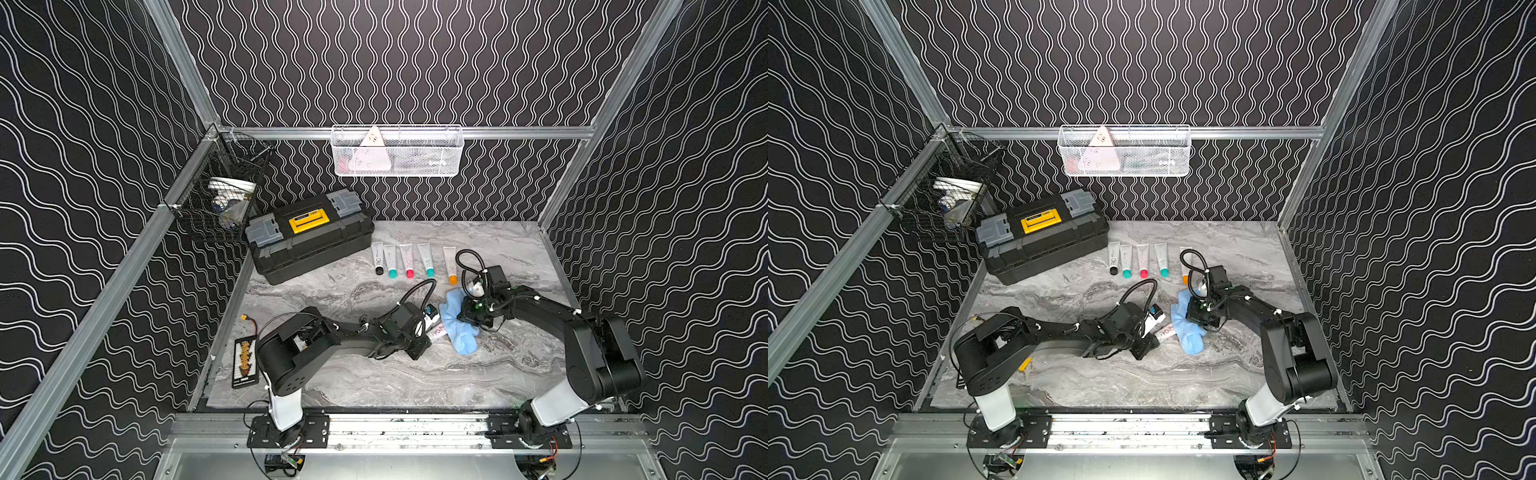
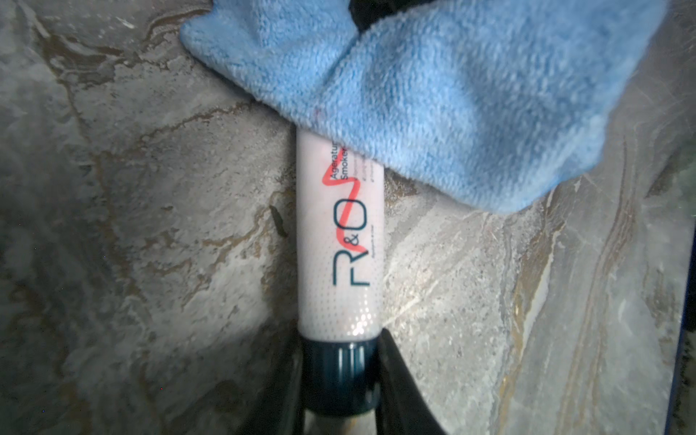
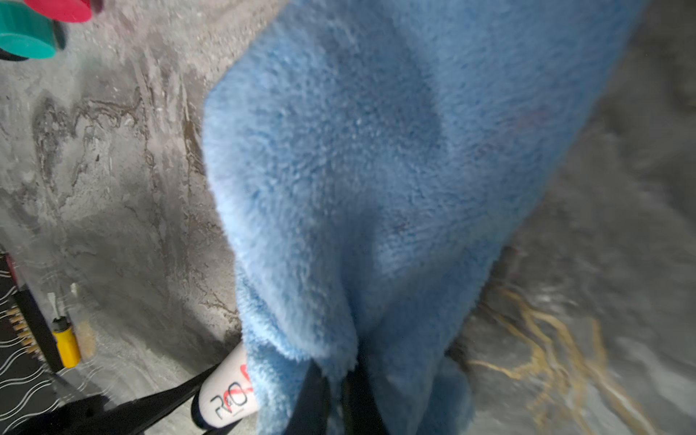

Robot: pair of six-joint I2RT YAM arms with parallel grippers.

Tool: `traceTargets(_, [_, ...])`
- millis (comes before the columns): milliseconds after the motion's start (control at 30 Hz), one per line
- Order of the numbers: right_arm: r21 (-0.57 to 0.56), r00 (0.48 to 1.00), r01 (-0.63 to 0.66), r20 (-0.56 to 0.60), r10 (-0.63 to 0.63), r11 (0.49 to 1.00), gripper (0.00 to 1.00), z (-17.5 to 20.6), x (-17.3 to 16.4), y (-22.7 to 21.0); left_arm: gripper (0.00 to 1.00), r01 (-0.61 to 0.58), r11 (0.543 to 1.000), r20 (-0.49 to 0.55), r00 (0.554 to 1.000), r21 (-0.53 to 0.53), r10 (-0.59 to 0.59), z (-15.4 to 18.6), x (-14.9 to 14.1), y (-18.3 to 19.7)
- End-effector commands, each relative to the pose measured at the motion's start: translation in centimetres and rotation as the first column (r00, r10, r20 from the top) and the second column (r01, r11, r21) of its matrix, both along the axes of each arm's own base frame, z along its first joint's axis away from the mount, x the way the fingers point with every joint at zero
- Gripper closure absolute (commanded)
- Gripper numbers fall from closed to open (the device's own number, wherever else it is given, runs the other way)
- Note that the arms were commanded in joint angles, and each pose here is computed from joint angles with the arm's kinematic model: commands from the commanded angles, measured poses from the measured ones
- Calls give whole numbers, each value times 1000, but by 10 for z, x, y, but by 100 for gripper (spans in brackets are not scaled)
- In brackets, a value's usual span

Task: Wipe the surface of the toothpaste tube
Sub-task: Wipe the dirt from the toothpaste tube.

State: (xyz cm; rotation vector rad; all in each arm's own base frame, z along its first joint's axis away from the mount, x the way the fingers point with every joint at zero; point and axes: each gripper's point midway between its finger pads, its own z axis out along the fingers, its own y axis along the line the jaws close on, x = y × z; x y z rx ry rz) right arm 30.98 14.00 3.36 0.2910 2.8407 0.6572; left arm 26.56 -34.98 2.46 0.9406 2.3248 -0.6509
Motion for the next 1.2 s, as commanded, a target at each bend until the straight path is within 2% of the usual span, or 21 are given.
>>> traceTargets(0, [83, 1000, -1, 15, 0, 997, 100, 1, 5, 14, 90, 27, 999, 6, 1000, -19, -27, 4, -2, -3])
traceTargets(267, [154, 999, -23, -24, 27, 988, 100, -10, -7, 30, 90, 42, 999, -12, 999, -29, -43, 2, -5, -5])
traceTargets(633, [231, 993, -82, -69, 100, 969, 100, -14, -54, 76, 91, 34, 999, -12, 999, -27, -34, 2, -3, -4])
traceTargets(833, [263, 991, -78, -81, 103, 962, 100, -15, -74, 86, 91, 30, 999, -8, 1000, -27, -30, 2, -2, -3])
traceTargets(1167, [119, 997, -26, -71, 34, 993, 100, -27, -65, 58, 91, 12, 1000, -3, 1000, -26, -12, 4, 1, 3])
